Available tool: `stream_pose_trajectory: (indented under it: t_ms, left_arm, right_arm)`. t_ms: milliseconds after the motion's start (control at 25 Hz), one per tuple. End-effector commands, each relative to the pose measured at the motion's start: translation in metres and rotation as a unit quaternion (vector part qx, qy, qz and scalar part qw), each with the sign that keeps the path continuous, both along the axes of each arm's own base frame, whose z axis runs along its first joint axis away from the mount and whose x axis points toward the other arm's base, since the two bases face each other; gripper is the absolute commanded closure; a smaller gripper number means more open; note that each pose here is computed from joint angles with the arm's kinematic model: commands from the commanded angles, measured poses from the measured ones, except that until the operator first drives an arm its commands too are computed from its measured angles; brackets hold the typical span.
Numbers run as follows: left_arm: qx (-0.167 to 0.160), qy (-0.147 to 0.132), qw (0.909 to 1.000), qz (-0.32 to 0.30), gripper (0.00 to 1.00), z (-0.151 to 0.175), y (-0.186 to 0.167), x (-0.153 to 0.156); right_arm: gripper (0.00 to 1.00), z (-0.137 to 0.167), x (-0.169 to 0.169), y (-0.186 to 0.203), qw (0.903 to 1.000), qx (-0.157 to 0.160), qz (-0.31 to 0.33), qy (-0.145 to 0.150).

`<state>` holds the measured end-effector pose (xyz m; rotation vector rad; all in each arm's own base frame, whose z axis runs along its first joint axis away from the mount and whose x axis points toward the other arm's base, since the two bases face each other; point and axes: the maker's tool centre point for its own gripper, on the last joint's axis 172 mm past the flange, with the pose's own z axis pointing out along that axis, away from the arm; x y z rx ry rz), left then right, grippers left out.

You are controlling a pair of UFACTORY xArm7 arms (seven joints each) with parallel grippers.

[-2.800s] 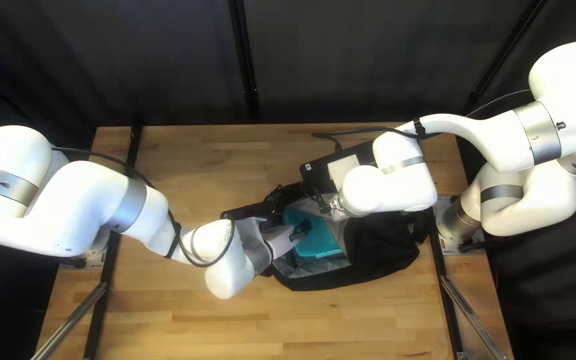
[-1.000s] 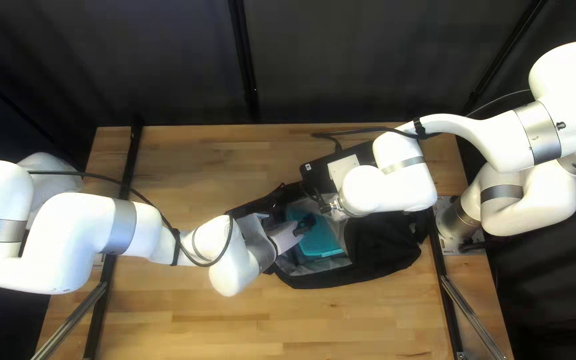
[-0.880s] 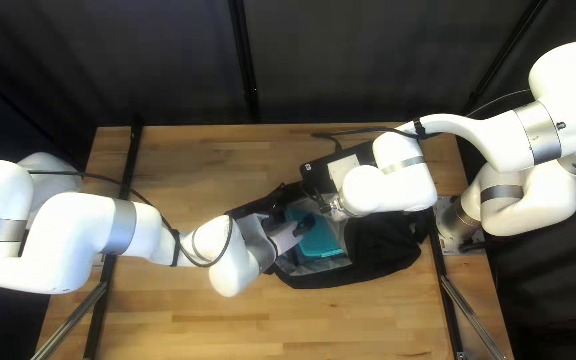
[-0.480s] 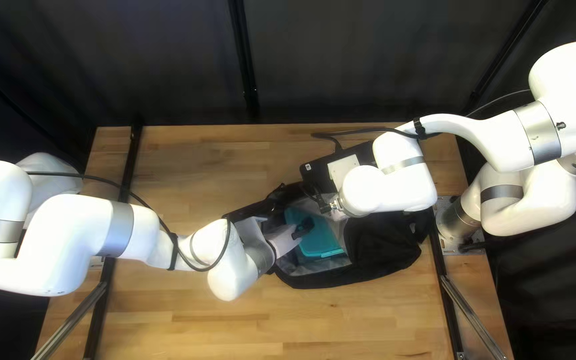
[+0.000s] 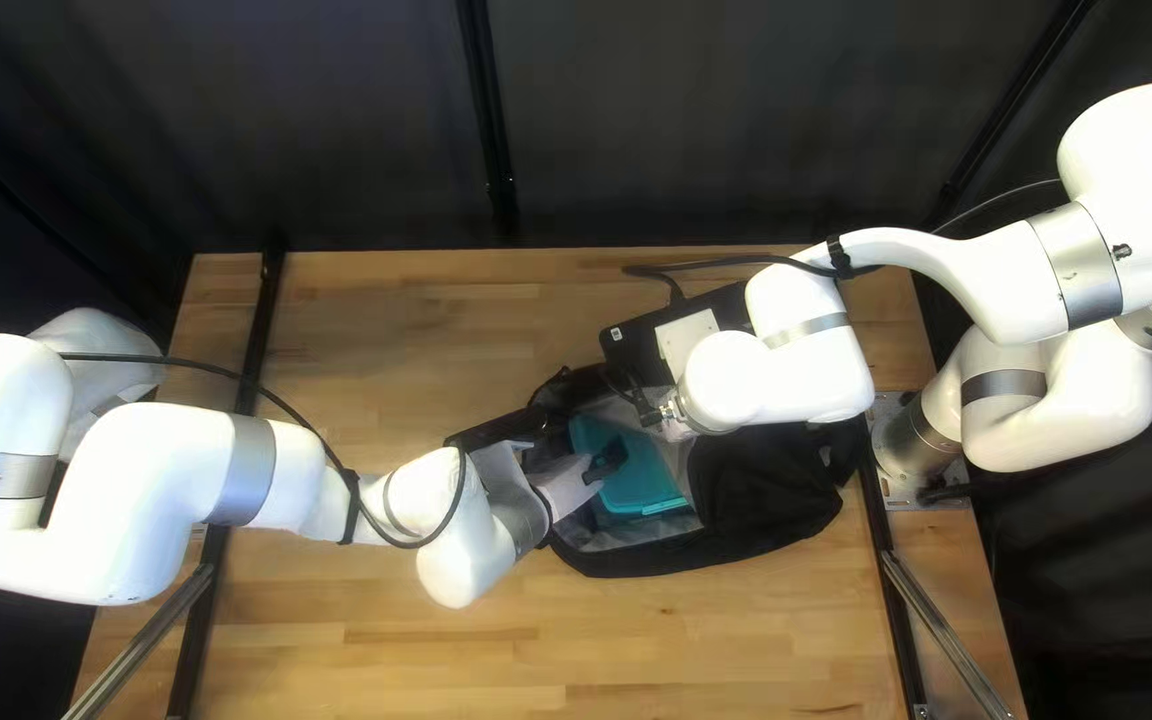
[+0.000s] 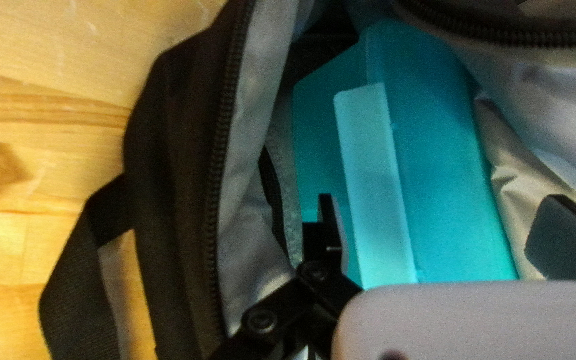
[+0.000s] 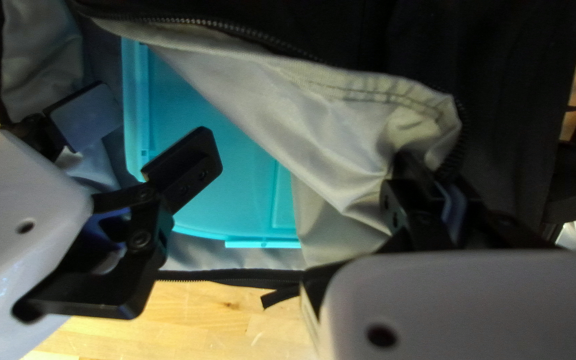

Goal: Remove a lunch box from a kids backpack

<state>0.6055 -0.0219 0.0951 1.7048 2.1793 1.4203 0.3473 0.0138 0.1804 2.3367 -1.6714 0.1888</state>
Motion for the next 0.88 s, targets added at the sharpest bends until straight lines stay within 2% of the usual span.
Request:
stream_pose_trajectory:
  t_ms: [40, 240, 280, 440, 480, 560, 880]
  left_arm:
    - [0.0, 0.0, 1.0, 0.0, 0.0, 0.0, 0.0, 0.0]
    - [0.0, 0.0, 1.0, 0.0, 0.0, 0.0, 0.0, 0.0]
    - [-0.001, -0.019, 0.9998, 0.009, 0.0, -0.003, 0.011, 0.008]
    - [-0.001, -0.019, 0.9998, 0.009, 0.0, -0.003, 0.011, 0.008]
    - [-0.017, 0.004, 0.9994, 0.029, 0.0, -0.02, 0.012, -0.004]
    - [-0.023, 0.012, 0.9993, 0.029, 0.0, -0.021, 0.014, -0.004]
    - [-0.026, 0.026, 0.9991, 0.022, 0.0, -0.013, 0.014, -0.001]
  right_arm:
    - [1.0, 0.0, 0.0, 0.0, 1.0, 0.0, 0.0, 0.0]
    - [1.0, 0.0, 0.0, 0.0, 1.0, 0.0, 0.0, 0.0]
    - [1.0, 0.0, 0.0, 0.0, 1.0, 0.0, 0.0, 0.0]
    - [1.0, 0.0, 0.0, 0.0, 1.0, 0.0, 0.0, 0.0]
    - [1.0, 0.0, 0.0, 0.0, 1.0, 0.0, 0.0, 0.0]
    - [1.0, 0.0, 0.0, 0.0, 1.0, 0.0, 0.0, 0.0]
    - [1.0, 0.0, 0.0, 0.0, 1.0, 0.0, 0.0, 0.0]
